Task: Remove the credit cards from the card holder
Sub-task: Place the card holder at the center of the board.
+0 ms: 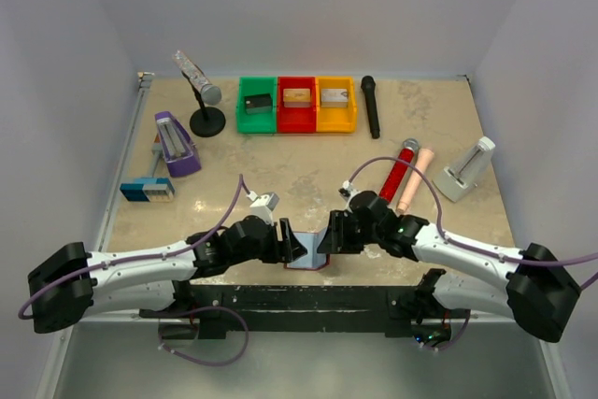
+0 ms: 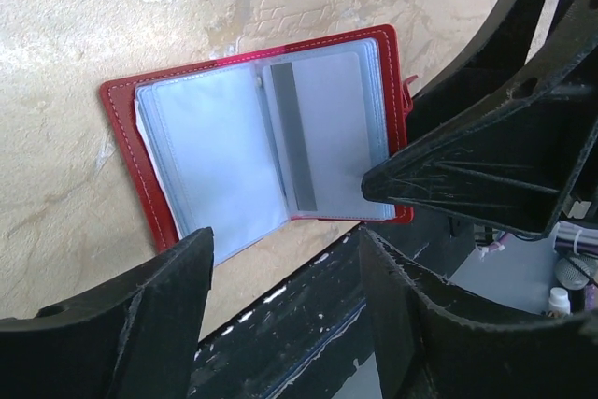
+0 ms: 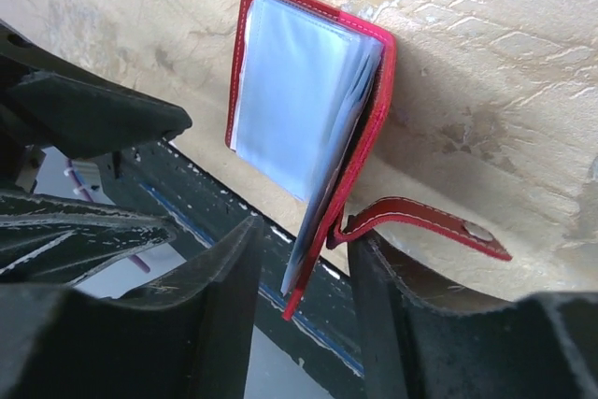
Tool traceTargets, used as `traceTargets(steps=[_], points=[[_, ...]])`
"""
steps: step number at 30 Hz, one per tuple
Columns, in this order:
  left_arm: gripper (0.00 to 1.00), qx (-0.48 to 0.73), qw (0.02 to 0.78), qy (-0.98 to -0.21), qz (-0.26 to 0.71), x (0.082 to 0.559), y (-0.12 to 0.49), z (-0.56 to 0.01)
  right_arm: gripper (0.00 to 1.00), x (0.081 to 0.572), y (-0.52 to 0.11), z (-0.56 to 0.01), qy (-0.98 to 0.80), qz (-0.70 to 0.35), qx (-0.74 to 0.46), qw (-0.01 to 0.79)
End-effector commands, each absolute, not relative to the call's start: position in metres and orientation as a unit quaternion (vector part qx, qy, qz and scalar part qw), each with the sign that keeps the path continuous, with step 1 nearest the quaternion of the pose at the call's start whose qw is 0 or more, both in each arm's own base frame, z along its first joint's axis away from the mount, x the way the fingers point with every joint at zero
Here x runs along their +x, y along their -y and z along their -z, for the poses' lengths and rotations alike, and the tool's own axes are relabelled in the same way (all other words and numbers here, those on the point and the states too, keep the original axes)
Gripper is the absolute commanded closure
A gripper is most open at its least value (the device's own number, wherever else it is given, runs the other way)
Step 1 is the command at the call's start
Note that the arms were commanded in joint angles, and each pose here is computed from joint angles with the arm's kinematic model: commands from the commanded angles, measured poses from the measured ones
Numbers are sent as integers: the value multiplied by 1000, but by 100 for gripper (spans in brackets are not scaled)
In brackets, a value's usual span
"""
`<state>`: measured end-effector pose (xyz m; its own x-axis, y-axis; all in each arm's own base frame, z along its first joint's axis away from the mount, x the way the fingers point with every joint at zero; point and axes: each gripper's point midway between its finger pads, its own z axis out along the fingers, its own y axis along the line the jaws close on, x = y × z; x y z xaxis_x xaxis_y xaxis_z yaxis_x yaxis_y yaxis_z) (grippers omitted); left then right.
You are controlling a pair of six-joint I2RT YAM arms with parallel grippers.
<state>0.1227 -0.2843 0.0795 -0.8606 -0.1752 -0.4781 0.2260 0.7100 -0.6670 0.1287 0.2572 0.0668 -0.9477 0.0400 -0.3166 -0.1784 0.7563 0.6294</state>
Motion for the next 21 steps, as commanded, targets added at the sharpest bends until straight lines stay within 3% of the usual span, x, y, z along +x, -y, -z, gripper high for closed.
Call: traceTargets(steps=[1, 14, 21], points=[[33, 2, 279, -875, 395, 131, 293, -96, 53, 134, -267, -82, -905, -386, -30, 177], [34, -5, 278, -878, 390, 131, 289, -92, 61, 137, -252, -81, -905, -375, 2, 202], [34, -6, 279, -876, 393, 131, 288, -92, 76, 139, -247, -81, -904, -371, 18, 212]])
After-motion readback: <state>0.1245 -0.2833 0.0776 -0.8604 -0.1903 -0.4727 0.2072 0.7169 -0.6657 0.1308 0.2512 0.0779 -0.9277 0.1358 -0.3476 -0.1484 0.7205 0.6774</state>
